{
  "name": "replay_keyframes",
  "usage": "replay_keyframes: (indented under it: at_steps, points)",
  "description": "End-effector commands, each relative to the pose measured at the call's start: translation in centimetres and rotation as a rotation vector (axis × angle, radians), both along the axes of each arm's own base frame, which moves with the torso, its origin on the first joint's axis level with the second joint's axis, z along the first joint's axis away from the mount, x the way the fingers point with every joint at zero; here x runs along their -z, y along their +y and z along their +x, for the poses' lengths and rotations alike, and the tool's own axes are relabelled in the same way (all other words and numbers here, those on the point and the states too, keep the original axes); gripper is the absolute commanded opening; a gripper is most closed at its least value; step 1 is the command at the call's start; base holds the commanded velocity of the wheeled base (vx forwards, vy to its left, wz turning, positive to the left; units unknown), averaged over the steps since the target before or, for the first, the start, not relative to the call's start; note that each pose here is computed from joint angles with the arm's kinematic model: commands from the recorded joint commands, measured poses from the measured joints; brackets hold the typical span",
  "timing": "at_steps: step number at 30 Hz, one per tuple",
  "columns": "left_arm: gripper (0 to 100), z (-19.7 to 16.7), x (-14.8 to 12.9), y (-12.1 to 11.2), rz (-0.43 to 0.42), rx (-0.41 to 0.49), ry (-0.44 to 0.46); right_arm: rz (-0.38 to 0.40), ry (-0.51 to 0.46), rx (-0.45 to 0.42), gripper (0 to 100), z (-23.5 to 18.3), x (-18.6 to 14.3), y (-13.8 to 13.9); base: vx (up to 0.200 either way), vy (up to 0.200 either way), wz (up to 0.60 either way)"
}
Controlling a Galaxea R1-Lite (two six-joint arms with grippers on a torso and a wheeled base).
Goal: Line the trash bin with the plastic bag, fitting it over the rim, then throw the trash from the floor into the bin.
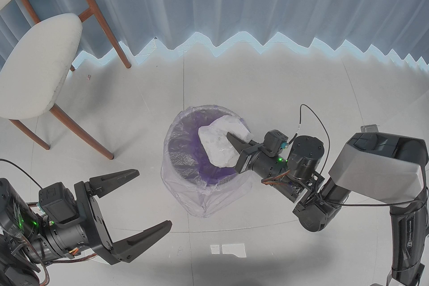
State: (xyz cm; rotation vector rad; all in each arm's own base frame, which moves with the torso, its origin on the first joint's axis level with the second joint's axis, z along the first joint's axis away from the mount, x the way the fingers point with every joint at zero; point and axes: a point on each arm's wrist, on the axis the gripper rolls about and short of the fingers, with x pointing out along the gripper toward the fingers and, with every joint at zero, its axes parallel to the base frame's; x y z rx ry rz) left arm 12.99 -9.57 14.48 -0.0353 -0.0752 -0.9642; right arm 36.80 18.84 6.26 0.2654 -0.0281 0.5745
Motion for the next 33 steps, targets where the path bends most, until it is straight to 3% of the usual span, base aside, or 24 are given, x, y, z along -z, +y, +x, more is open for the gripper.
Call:
replay_keyframes:
  at_steps: [1,12,26,27,33]
  points:
    - [100,-0.2,0.4,0.1,0.010,0.000,0.016,-0.002,0.000,0.010,0,2.1,0.9,0.5,0.000,0.000,0.00]
    - [100,-0.2,0.4,0.1,0.011,0.000,0.017,-0.009,-0.013,0.043,0,5.4,1.1,0.6,0.000,0.000,0.00]
    - [100,-0.2,0.4,0.1,0.012,0.000,0.020,-0.034,-0.021,0.063,0,6.4,2.3,0.1,0.000,0.000,0.00]
    - [100,-0.2,0.4,0.1,0.012,0.000,0.020,-0.034,-0.023,0.063,100,6.4,2.3,0.1,0.000,0.000,0.00]
    - [100,-0.1,0.5,0.1,0.013,-0.002,0.021,-0.027,-0.034,0.057,100,6.2,2.1,0.2,0.000,0.000,0.00]
